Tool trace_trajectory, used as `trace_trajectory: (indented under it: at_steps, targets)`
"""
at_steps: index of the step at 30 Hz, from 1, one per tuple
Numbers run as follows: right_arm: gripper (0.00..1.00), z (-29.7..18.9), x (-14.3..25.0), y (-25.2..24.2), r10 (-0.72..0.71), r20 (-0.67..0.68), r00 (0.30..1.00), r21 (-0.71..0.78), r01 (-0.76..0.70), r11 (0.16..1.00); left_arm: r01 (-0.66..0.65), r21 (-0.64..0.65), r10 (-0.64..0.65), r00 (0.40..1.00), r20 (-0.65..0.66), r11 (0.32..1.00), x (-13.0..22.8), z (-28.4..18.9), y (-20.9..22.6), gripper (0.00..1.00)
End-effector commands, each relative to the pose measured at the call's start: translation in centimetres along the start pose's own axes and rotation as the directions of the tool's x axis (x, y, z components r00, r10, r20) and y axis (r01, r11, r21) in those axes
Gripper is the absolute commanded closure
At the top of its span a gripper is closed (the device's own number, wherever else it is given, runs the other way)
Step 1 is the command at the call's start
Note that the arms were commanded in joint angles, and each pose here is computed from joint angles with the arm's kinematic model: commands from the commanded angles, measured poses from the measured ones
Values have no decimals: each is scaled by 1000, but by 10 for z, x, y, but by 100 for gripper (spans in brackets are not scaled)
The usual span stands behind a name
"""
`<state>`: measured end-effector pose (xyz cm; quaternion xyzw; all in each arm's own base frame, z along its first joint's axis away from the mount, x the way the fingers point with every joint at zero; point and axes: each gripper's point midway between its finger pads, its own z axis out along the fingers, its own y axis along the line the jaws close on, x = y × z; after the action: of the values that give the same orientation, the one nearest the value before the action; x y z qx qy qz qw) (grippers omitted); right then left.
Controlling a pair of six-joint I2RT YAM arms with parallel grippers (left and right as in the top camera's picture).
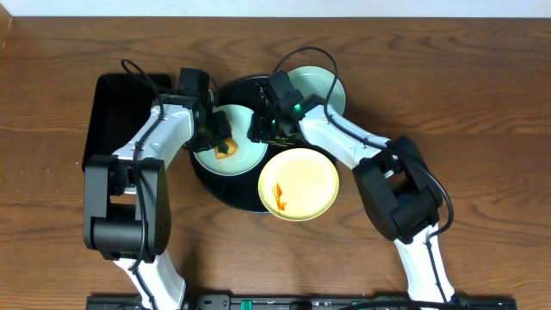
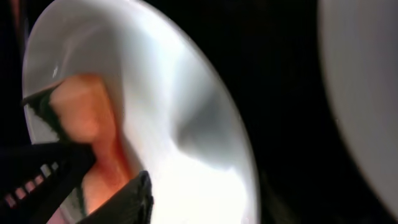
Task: Clean dirty plates on tray and stack at the side
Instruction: 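Scrub the left green plate with the sponge in left gripper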
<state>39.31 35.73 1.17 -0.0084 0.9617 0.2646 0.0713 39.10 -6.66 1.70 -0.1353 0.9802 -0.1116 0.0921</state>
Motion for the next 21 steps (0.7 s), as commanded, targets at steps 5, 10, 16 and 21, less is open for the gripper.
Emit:
trace_trajectory:
  at_steps: [5, 10, 16, 21]
  targets:
    - [39, 39, 43, -45, 81, -136, 987, 108, -67, 992, 12, -39, -12, 1000, -16, 999, 4, 8, 10, 93]
    - [36, 39, 42, -45, 80, -134, 988, 107, -66, 992, 12, -39, -12, 1000, -15, 999, 4, 8, 10, 92]
    - [35, 39, 41, -45, 77, -129, 989, 107, -63, 992, 7, -42, -8, 1000, -14, 999, 4, 8, 10, 93]
    - [35, 39, 39, -45, 77, -126, 989, 104, -64, 992, 0, -42, -1, 1000, -16, 999, 4, 8, 10, 92]
